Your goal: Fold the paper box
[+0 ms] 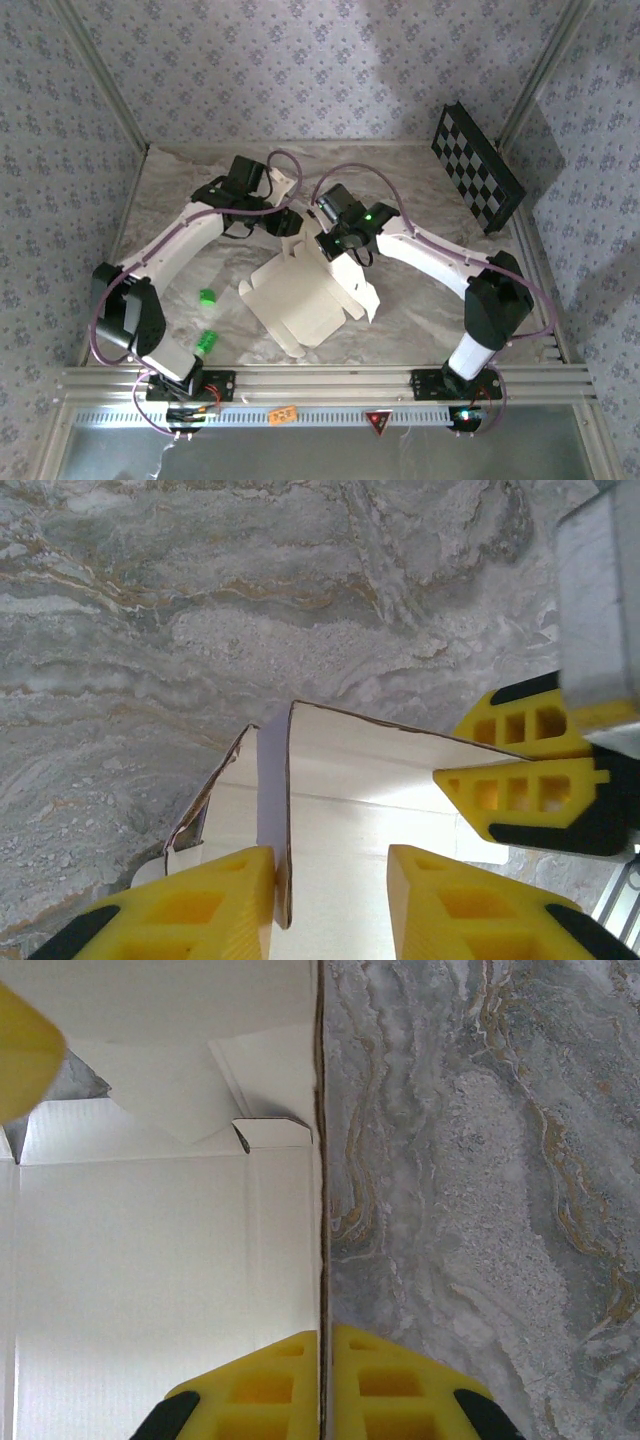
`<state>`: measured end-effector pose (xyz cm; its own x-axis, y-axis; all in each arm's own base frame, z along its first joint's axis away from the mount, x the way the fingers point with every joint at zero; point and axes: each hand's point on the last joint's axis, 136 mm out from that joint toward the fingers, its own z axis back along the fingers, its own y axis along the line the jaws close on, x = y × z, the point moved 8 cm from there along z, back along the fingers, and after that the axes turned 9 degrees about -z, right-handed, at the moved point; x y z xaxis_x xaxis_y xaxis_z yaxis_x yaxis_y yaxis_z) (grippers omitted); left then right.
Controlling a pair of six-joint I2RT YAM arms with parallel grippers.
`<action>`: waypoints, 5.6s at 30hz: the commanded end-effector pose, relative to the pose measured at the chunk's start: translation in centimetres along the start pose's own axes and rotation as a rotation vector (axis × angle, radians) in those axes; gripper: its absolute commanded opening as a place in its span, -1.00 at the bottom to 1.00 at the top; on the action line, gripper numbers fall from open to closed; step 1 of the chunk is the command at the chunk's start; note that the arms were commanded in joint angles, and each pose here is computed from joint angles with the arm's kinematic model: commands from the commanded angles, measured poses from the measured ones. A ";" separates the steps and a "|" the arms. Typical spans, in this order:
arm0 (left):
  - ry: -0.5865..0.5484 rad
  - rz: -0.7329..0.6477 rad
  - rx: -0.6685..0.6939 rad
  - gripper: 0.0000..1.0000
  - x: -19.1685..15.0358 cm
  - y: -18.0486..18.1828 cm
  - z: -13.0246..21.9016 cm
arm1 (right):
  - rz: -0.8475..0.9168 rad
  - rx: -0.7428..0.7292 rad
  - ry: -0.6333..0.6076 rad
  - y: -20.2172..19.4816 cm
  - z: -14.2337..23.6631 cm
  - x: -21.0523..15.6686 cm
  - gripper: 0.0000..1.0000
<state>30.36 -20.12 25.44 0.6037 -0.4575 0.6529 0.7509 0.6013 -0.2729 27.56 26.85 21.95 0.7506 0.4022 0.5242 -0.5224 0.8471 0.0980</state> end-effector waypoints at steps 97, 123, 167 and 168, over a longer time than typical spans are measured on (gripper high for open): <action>0.108 0.251 0.102 -0.79 -6.9 -0.7 0.4 | -0.135 0.238 0.107 -0.7 0.5 -1.8 -0.36; -0.030 0.243 0.041 -0.79 -3.3 0.5 -4.3 | -0.454 0.228 0.011 -0.7 1.8 -3.8 -0.42; 0.007 0.207 0.057 -0.19 -6.5 -1.7 0.9 | -0.503 0.157 0.123 -1.7 -0.6 -4.8 -0.45; -0.002 0.206 0.073 -0.19 -6.6 -1.4 1.4 | -0.503 0.156 0.126 -1.6 -0.7 -4.9 -0.44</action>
<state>25.20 -18.42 21.14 0.7796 -0.2998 0.5499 0.5627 0.7207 -0.4049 25.53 24.74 21.45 0.9347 -0.0220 0.3548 -0.1861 0.8200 0.5413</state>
